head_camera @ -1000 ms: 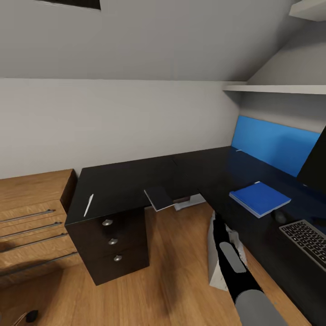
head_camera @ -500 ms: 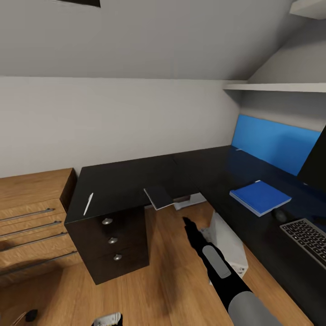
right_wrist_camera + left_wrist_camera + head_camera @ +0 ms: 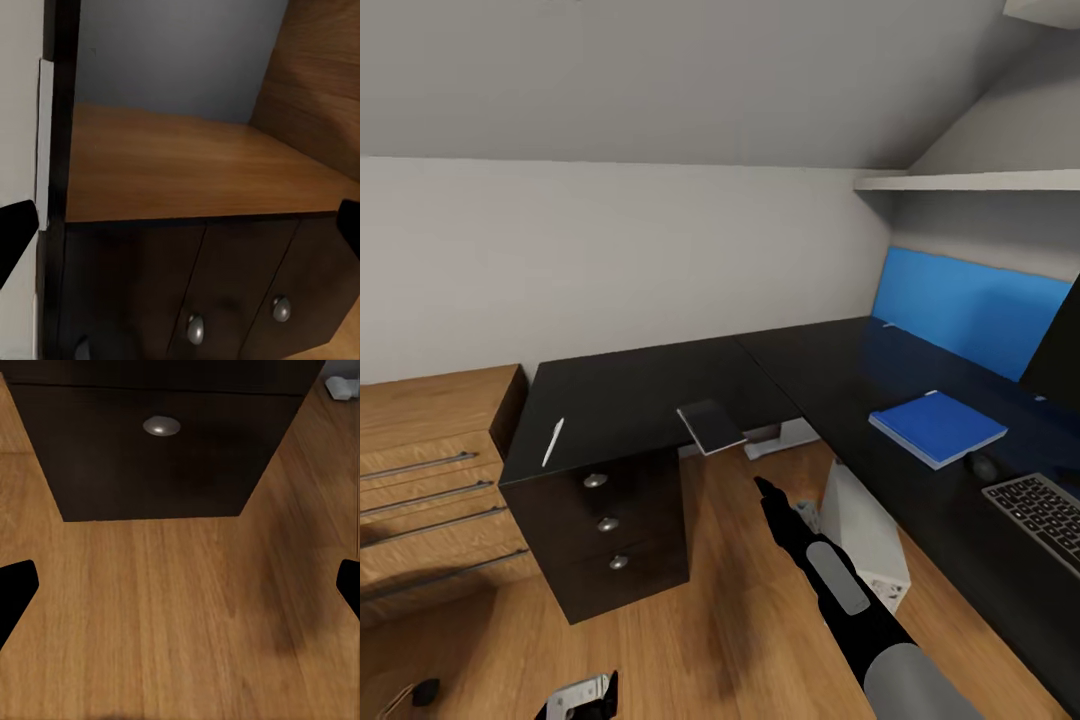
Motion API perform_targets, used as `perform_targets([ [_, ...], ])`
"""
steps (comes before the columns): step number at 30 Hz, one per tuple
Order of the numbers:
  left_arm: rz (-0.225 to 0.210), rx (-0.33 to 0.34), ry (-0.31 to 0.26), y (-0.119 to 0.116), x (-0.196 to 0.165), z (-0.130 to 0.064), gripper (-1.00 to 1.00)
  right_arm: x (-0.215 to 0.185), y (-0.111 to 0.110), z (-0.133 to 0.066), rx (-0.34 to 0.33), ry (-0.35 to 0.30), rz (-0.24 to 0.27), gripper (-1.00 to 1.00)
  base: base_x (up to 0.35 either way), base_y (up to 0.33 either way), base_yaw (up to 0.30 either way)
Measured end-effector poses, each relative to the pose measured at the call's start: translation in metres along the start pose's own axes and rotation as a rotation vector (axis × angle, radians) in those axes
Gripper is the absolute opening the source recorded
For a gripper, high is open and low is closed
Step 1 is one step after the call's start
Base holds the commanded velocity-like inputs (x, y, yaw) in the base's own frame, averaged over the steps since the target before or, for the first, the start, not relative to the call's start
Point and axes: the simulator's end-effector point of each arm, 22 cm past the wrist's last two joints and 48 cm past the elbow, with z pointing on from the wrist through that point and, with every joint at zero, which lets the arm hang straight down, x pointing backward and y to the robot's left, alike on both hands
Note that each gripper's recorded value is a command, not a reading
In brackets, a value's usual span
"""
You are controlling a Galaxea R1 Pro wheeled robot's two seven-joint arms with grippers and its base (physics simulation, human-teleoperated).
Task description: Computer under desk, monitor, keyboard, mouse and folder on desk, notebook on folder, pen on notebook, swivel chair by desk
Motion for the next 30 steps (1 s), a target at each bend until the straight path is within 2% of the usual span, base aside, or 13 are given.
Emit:
perform_targets([
  [2,-0.018,0.003,-0.018,0.006,-0.005,-0.006,1.0,0.002,-0.002,0.001,-0.003,0.002,-0.001,1.0,0.0,0.0,0.0],
  [11,-0.024,0.006,-0.024,0.015,0.003,-0.003,1.0,0.008,-0.013,0.006,-0.021,0.005,-0.01,1.0,0.0,0.0,0.0],
  [16,-0.022,0.007,-0.021,0.015,0.004,-0.003,1.0,0.007,0.001,0.005,-0.082,0.003,-0.013,1.0,0.0,0.0,0.0],
  [17,-0.02,0.007,-0.019,0.015,0.005,-0.003,1.0,0.008,0.012,0.004,-0.138,0.003,-0.014,1.0,0.0,0.0,0.0],
  [19,-0.018,0.007,-0.016,0.016,0.006,-0.003,1.0,0.01,0.018,0.001,-0.182,0.005,-0.012,1.0,0.0,0.0,0.0],
  [27,-0.01,0.007,-0.011,0.016,0.01,-0.004,1.0,0.012,0.021,-0.001,-0.208,0.01,-0.01,1.0,0.0,0.0,0.0],
  [30,0.003,0.011,-0.008,0.016,0.012,-0.004,1.0,0.019,0.021,-0.002,-0.211,0.044,-0.006,1.0,0.0,0.0,0.0],
])
